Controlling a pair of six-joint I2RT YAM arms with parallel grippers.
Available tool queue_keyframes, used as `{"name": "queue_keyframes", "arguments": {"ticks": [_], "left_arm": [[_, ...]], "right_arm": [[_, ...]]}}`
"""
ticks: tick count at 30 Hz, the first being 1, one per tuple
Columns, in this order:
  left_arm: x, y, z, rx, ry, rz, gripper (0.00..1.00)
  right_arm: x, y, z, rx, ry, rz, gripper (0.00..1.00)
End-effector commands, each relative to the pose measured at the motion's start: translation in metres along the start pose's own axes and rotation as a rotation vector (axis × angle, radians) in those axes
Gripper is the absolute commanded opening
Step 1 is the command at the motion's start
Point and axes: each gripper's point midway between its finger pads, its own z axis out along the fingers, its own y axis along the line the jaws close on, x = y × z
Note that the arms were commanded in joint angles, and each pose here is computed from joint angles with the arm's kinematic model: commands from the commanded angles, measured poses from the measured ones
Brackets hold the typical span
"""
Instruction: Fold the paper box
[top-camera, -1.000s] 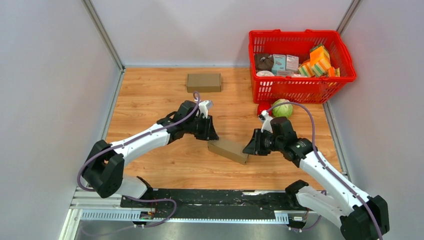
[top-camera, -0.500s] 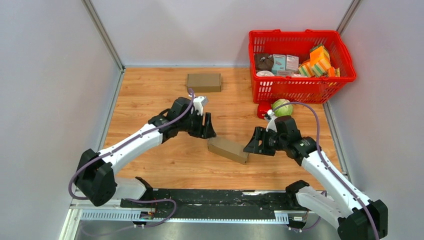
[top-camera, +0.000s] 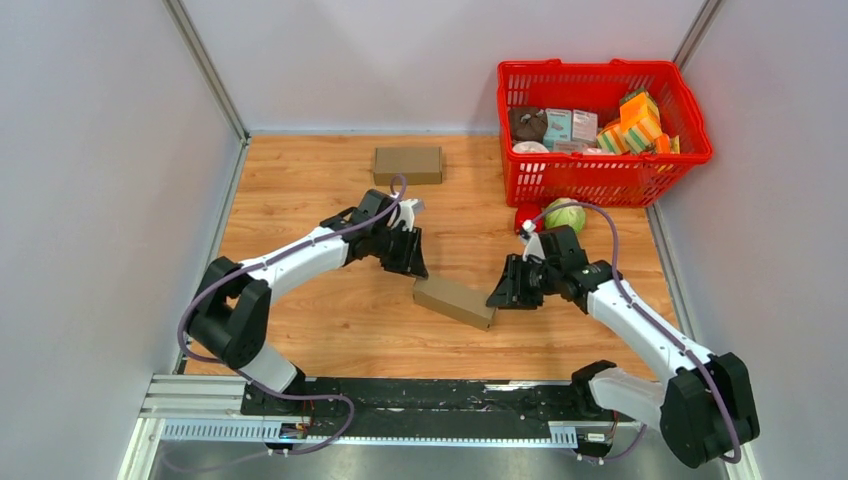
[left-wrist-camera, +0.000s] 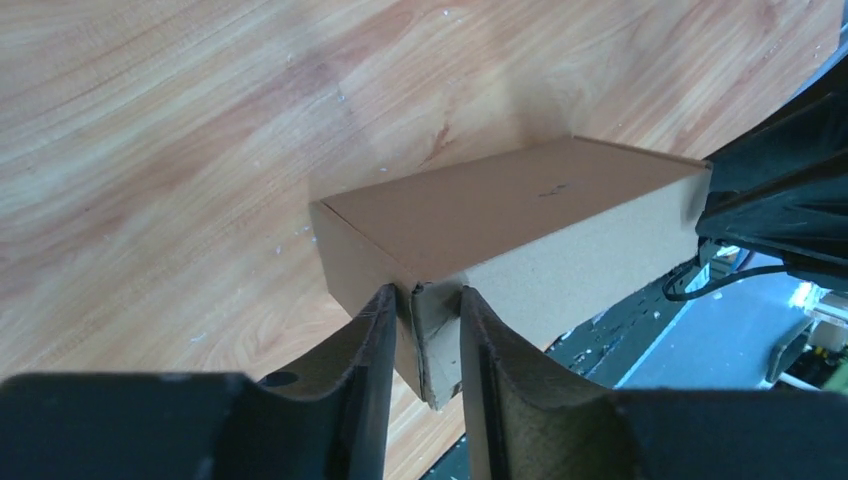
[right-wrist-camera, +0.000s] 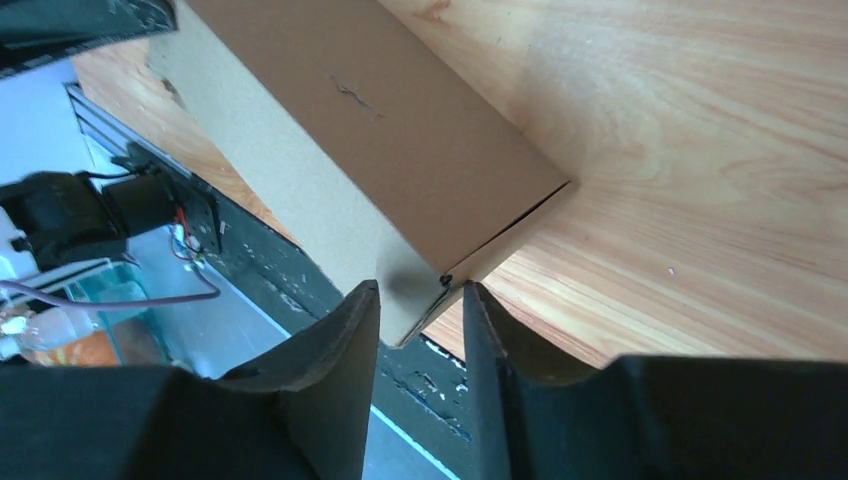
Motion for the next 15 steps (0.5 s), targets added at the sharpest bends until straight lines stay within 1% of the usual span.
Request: {"name": "queue_keyframes", "arguments": {"ticks": [1, 2, 3, 4, 5, 6, 7, 8, 9, 10, 11, 12, 14, 15], "left_arm": [[0.031, -0.008, -0.007, 0.018, -0.013, 0.066, 0.31], [0.05, 0.006, -0.003, -0.024, -0.01, 0.044, 0.31], [0.052, 0.0, -0.013, -0.024, -0.059, 0.057, 0.29], [0.064, -0.003, -0.013, -0.025, -0.067, 0.068, 0.29], [0.081, 0.007, -0.011, -0.055, -0.075, 0.035, 0.28], [0.083, -0.001, -0.02, -0.033, -0.123, 0.043, 0.29], [0.091, -0.001, -0.022, -0.033, -0.127, 0.04, 0.33], [0.105, 0.008, -0.025, -0.062, -0.114, 0.004, 0.34], [0.102, 0.004, -0.037, -0.048, -0.163, 0.009, 0.37], [0.104, 0.005, -0.042, -0.052, -0.182, 0.005, 0.46], [0.11, 0.009, -0.047, -0.068, -0.181, -0.02, 0.51], [0.107, 0.004, -0.058, -0.059, -0.214, -0.017, 0.62], [0.106, 0.001, -0.074, -0.085, -0.214, -0.036, 0.7], [0.104, -0.002, -0.079, -0.086, -0.218, -0.038, 0.73]], "right_arm": [[0.017, 0.021, 0.01, -0.06, 0.003, -0.114, 0.36], [0.021, 0.021, 0.01, -0.041, -0.006, -0.131, 0.36], [0.026, 0.013, 0.01, 0.01, -0.039, -0.142, 0.36], [0.04, 0.016, 0.011, 0.013, -0.024, -0.176, 0.36], [0.046, 0.015, 0.011, 0.019, -0.028, -0.183, 0.36], [0.048, 0.015, 0.007, 0.019, -0.062, -0.18, 0.43], [0.059, 0.011, 0.009, 0.021, -0.046, -0.184, 0.48], [0.061, 0.01, 0.008, 0.016, -0.051, -0.18, 0.51], [0.061, 0.012, 0.005, 0.004, -0.062, -0.176, 0.56], [0.06, 0.017, 0.002, -0.024, -0.077, -0.175, 0.59], [0.061, 0.021, 0.001, -0.041, -0.074, -0.173, 0.62], [0.062, 0.025, 0.0, -0.058, -0.064, -0.169, 0.68], [0.063, 0.032, -0.006, -0.066, -0.047, -0.15, 0.76], [0.065, 0.03, -0.007, -0.054, -0.04, -0.135, 0.83]]}}
